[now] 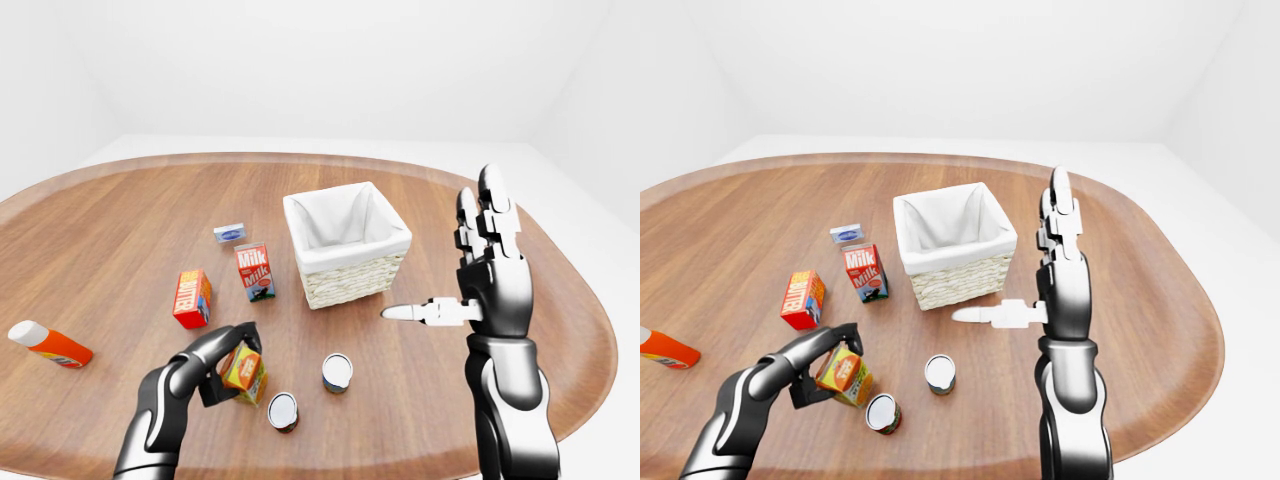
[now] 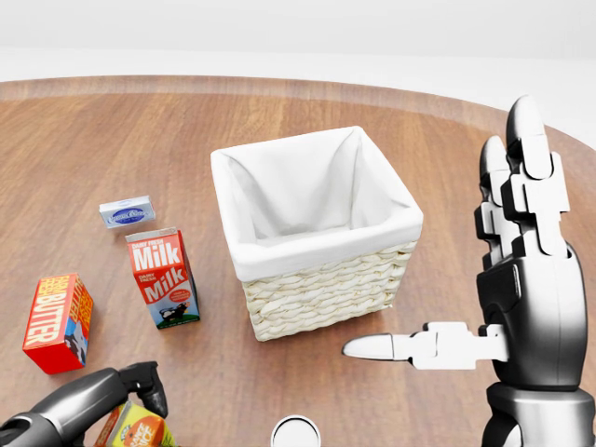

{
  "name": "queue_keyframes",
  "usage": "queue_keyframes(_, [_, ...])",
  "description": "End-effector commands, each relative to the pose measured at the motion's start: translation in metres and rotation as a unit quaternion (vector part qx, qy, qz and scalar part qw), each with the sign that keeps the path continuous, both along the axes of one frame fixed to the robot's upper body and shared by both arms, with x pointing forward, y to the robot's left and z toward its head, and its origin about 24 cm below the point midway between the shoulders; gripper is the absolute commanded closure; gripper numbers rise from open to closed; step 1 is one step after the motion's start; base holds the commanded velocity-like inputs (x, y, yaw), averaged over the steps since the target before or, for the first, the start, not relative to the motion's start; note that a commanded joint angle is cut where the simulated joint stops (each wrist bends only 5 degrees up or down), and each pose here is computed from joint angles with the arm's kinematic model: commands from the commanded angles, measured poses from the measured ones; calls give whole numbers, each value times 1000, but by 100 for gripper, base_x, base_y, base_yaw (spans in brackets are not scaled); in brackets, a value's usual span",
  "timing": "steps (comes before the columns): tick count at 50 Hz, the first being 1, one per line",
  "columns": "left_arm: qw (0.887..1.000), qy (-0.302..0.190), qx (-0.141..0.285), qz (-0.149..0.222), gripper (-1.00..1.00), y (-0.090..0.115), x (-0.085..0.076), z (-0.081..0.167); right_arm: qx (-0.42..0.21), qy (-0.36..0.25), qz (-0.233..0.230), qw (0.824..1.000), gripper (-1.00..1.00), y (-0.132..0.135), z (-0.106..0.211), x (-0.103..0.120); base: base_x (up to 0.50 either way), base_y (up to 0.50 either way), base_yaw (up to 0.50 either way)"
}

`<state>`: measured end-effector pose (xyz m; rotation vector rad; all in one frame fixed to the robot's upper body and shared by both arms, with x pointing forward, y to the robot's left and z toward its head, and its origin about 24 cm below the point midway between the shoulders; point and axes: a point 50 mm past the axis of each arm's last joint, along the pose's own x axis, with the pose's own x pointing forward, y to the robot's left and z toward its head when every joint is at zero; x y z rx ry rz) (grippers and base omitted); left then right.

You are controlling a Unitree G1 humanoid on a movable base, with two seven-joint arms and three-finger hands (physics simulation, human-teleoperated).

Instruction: Pick up the orange juice, and put it in the basket.

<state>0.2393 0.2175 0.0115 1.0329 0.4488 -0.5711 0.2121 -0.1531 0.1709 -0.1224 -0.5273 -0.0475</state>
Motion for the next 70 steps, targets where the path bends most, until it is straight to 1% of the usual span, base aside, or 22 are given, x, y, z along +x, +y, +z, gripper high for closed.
queue_keyframes(1, [1000, 18, 9, 3, 100, 3, -2, -7, 5, 3, -5, 1000, -100, -2, -1, 1, 0, 0, 0])
queue_keyframes(9, [1000, 21, 19, 5, 100, 6, 0, -8, 5, 4, -3, 1000, -100, -1, -2, 0, 0, 0, 0])
queue_keyframes(10, [999, 22, 30, 5, 100, 7, 1, -7, 5, 4, -3, 1000, -100, -1, -2, 0, 0, 0, 0])
queue_keyframes(13, [999, 24, 40, 5, 100, 9, 3, -8, 5, 5, -2, 1000, -100, -1, -2, 0, 0, 0, 0])
queue_keyframes(17, [998, 9, 60, 9, 100, 11, 5, -6, 4, 1, 1, 1000, -100, 0, 0, -1, 0, 0, 0])
queue_keyframes(18, [998, 11, 61, 9, 100, 12, 5, -7, 3, 0, 1, 1000, -100, 0, 0, 0, 0, 0, 0])
queue_keyframes(29, [998, 12, 53, 7, 100, 13, 6, -2, 1, -4, 2, 1000, -100, 1, 2, -1, 0, 0, 0])
queue_keyframes(38, [999, -12, 26, 14, 100, 15, 3, 9, 2, -4, 2, 1000, -100, 1, 1, 0, 0, 0, 0])
queue_keyframes(43, [999, -30, 17, 19, 100, 17, 6, 17, 2, -2, 3, 1000, -100, 2, 1, 0, 0, 0, 0])
queue_keyframes(47, [999, -31, 19, 21, 100, 18, 7, 18, 3, -1, 2, 1000, -100, 1, 0, 0, 0, 0, 0])
queue_keyframes(50, [999, -28, 29, 21, 100, 19, 6, 17, 2, 0, 2, 1000, -100, 1, 0, 0, 0, 0, 0])
queue_keyframes(65, [997, -69, 23, 19, 100, 18, 9, 35, 3, -3, 3, 1000, -100, 1, 1, 0, 0, 0, 0])
queue_keyframes(70, [997, -75, 23, 19, 100, 18, 9, 38, 3, -2, 3, 1000, -100, 1, 1, 0, 0, 0, 0])
